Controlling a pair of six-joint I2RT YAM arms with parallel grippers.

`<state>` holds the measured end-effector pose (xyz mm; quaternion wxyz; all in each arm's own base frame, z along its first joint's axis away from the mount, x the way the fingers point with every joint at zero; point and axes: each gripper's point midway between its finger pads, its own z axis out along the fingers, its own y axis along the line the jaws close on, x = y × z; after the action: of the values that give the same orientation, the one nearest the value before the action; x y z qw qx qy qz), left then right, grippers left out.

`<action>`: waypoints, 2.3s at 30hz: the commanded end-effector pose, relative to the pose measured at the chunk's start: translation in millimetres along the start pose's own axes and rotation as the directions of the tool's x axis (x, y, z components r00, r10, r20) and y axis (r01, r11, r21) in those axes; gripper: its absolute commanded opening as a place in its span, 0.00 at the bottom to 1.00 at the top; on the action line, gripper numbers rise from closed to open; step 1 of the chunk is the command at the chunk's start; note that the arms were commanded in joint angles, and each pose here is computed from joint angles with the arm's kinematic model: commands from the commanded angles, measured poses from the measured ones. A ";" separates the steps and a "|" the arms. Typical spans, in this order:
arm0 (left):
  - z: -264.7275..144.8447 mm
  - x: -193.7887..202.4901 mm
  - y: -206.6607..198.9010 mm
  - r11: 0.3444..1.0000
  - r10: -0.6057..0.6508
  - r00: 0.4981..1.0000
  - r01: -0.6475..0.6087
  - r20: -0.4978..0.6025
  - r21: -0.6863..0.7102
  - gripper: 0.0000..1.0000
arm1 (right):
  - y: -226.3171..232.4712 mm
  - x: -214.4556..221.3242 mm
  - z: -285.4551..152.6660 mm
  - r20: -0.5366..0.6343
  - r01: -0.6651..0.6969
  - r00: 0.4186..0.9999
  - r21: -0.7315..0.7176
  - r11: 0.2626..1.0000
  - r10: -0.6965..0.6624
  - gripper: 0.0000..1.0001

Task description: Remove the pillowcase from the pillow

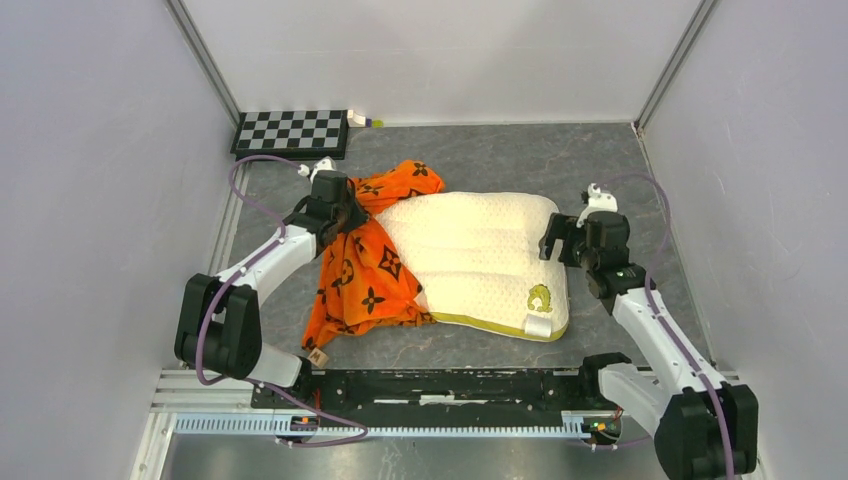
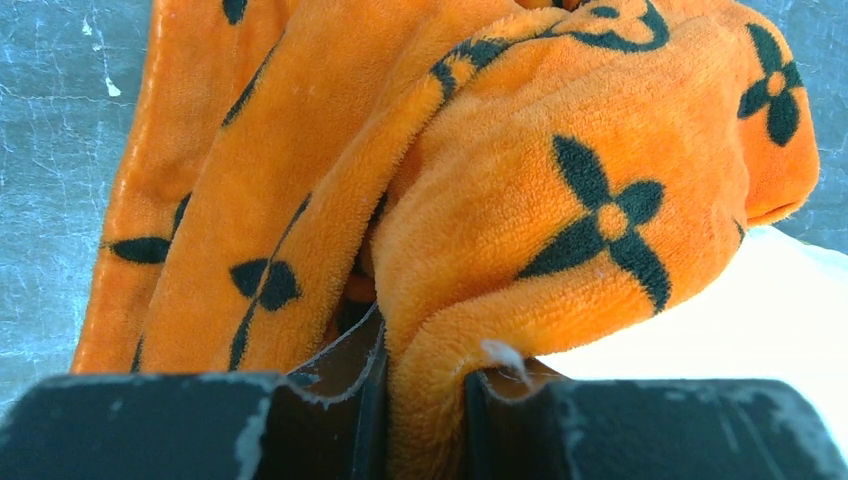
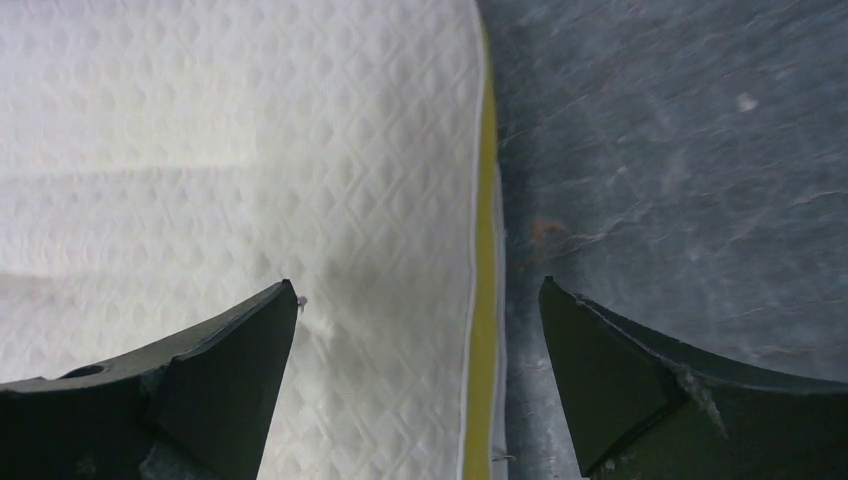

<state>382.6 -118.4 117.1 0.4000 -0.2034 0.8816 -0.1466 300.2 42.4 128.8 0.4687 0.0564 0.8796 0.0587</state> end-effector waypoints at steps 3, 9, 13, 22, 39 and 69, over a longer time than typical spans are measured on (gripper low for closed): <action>-5.8 -26.8 -12.9 0.997 -0.055 0.994 0.050 0.095 0.058 0.02 | 42.0 51.4 11.6 -0.151 -0.149 0.982 -0.248 0.957 0.114 0.98; -5.5 -32.8 -9.9 0.998 -0.056 0.992 0.051 0.117 0.041 0.02 | 43.6 59.8 15.0 -0.164 -0.178 0.977 -0.263 0.948 0.138 0.83; -5.2 -37.1 -6.6 0.997 -0.074 0.989 0.070 0.127 0.034 0.02 | 42.6 58.4 17.1 -0.130 -0.233 0.970 -0.255 0.938 0.206 0.40; -19.9 -67.2 36.7 0.986 -0.119 0.958 0.144 0.260 -0.079 0.02 | -2.4 1.7 15.9 0.082 -0.295 0.950 -0.065 0.953 0.300 0.00; -84.2 -113.9 154.9 0.800 -0.113 0.796 0.428 0.594 -0.420 0.04 | -120.5 -95.2 -47.6 0.440 -0.407 0.870 0.392 0.825 0.220 0.00; -63.3 -122.3 110.8 0.924 -0.171 0.811 0.329 0.560 -0.195 0.10 | -130.7 -87.8 -50.1 0.521 -0.504 0.788 0.237 0.831 0.330 0.08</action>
<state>348.2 -9.3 142.4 0.4478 -0.4458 0.7730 -0.0564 289.1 -29.5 160.9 0.5179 0.3268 0.7835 0.1052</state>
